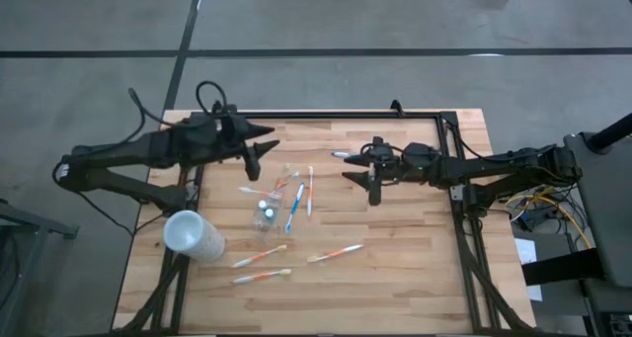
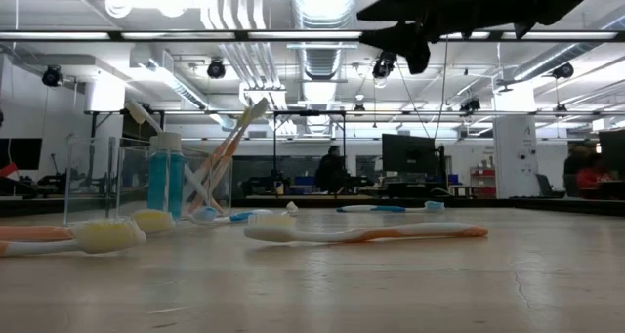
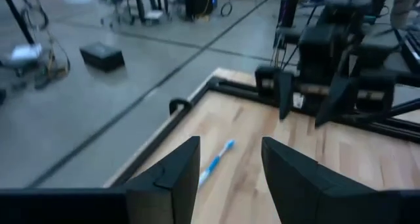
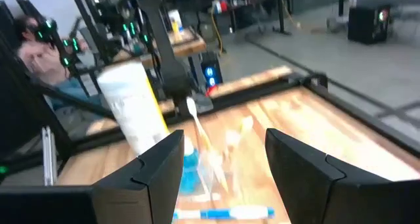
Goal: Pick & Place toothbrushing station
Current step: Put the orange toothbrush into the transparent organizer
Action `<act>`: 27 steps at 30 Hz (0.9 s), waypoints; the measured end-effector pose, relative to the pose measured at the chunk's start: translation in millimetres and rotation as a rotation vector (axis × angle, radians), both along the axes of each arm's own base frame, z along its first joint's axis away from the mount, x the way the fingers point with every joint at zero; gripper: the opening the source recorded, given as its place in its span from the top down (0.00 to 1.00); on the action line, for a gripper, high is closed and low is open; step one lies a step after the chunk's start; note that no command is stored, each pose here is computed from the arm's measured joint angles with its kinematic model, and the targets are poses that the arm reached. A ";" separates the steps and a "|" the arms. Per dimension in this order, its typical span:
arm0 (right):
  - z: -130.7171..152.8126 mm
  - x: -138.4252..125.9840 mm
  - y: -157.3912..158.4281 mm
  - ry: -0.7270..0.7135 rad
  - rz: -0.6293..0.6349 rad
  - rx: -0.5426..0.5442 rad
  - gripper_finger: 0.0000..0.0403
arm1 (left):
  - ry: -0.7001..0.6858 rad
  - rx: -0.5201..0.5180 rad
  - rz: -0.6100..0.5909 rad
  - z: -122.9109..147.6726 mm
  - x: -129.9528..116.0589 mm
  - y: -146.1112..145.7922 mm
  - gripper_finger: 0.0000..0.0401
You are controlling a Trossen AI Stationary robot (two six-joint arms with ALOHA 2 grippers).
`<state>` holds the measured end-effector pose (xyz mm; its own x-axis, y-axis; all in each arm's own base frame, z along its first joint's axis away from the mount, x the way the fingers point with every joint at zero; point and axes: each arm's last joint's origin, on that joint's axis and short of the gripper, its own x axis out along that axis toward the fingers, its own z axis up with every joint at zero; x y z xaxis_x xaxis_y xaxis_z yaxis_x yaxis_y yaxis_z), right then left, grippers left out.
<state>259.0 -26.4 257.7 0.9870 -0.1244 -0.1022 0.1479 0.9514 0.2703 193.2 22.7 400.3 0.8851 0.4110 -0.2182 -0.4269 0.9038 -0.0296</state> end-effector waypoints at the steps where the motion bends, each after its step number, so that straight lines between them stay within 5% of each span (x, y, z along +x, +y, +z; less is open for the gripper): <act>1: -2.8 -0.4 0.2 0.030 0.002 0.003 0.48 | -0.005 0.016 -0.004 2.4 -0.3 0.0 0.58; 13: -34.5 -10.0 20.1 0.375 0.288 0.216 0.49 | 0.020 0.074 -0.017 -4.9 6.5 0.4 0.58; 18: -47.6 -18.2 29.7 0.538 0.312 0.240 0.52 | 0.036 0.053 -0.014 -14.5 11.5 0.7 0.58; 27: -59.3 -16.0 49.0 0.615 0.380 0.233 0.59 | 0.031 0.048 -0.007 -20.7 21.1 1.5 0.58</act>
